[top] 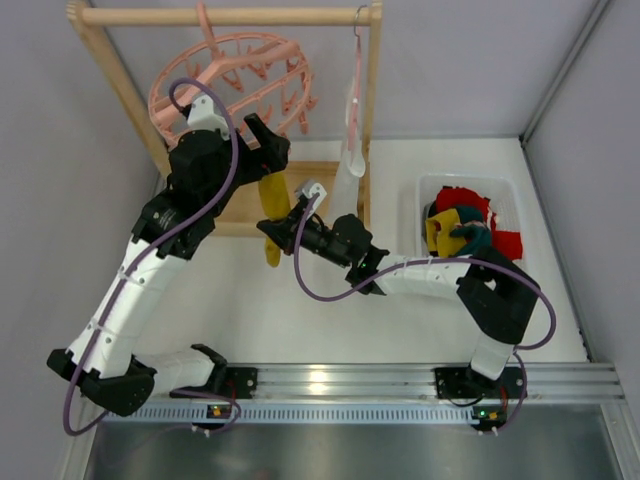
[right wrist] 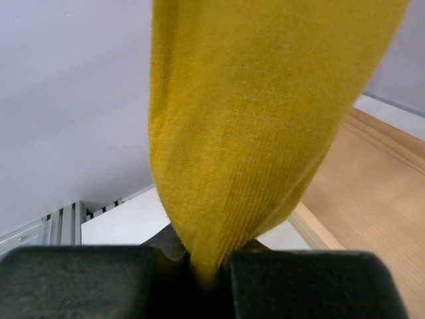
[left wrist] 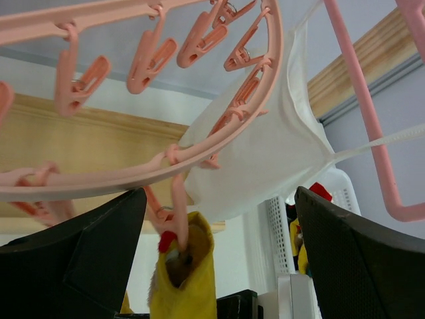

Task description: Remove the socks clipped to the hanger

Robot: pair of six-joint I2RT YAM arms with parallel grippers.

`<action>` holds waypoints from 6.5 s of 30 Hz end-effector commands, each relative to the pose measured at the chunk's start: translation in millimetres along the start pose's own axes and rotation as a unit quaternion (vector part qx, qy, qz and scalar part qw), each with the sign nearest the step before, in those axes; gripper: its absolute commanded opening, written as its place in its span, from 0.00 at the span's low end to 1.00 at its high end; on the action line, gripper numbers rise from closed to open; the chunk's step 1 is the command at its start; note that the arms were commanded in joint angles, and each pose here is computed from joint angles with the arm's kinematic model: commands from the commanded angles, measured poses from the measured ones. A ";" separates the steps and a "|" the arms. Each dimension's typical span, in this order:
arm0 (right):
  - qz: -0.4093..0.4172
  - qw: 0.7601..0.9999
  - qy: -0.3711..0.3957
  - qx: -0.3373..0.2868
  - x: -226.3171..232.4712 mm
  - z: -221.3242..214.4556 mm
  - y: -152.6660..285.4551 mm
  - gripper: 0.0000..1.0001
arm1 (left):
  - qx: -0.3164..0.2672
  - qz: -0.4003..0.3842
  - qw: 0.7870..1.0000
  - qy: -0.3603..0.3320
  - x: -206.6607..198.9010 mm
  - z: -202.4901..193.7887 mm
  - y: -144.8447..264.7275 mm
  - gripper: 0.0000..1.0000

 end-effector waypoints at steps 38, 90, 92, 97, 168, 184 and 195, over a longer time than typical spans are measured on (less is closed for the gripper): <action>0.025 0.999 0.010 -0.024 13.9 34.6 11.0 0.00 | -0.020 0.007 0.999 0.039 16.7 -5.5 -13.6 0.85; -0.287 0.944 0.029 0.158 -71.2 24.5 210.6 0.00 | -0.009 -0.061 0.996 0.069 32.3 -29.1 6.4 0.98; -0.320 0.932 0.021 0.167 -87.2 30.1 227.5 0.00 | -0.005 -0.064 0.996 0.070 38.4 -36.1 16.0 0.98; -0.393 0.903 0.004 0.173 -121.1 45.1 270.7 0.00 | -0.010 -0.060 0.997 0.051 64.5 -53.8 47.9 0.98; -0.559 0.811 0.099 0.145 -100.8 158.6 441.6 0.99 | -0.053 0.068 0.980 -0.178 167.7 -72.6 107.8 0.99; -0.556 0.809 0.096 0.165 -96.6 139.2 450.2 1.00 | -0.067 0.062 0.983 -0.162 178.6 -76.0 115.8 0.99; -0.553 0.811 0.094 0.166 -98.6 136.8 447.5 0.99 | -0.057 0.050 0.984 -0.161 175.7 -80.4 114.2 0.99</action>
Point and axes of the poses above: each gripper's point midway between its finger pads, its own y axis back along the fingers, its own x axis along the line the jaws close on, z = x × y, the point moved 2 cm from there along y, back along the fingers, and after that the axes turned 8 degrees about y, right-handed, at the moved point
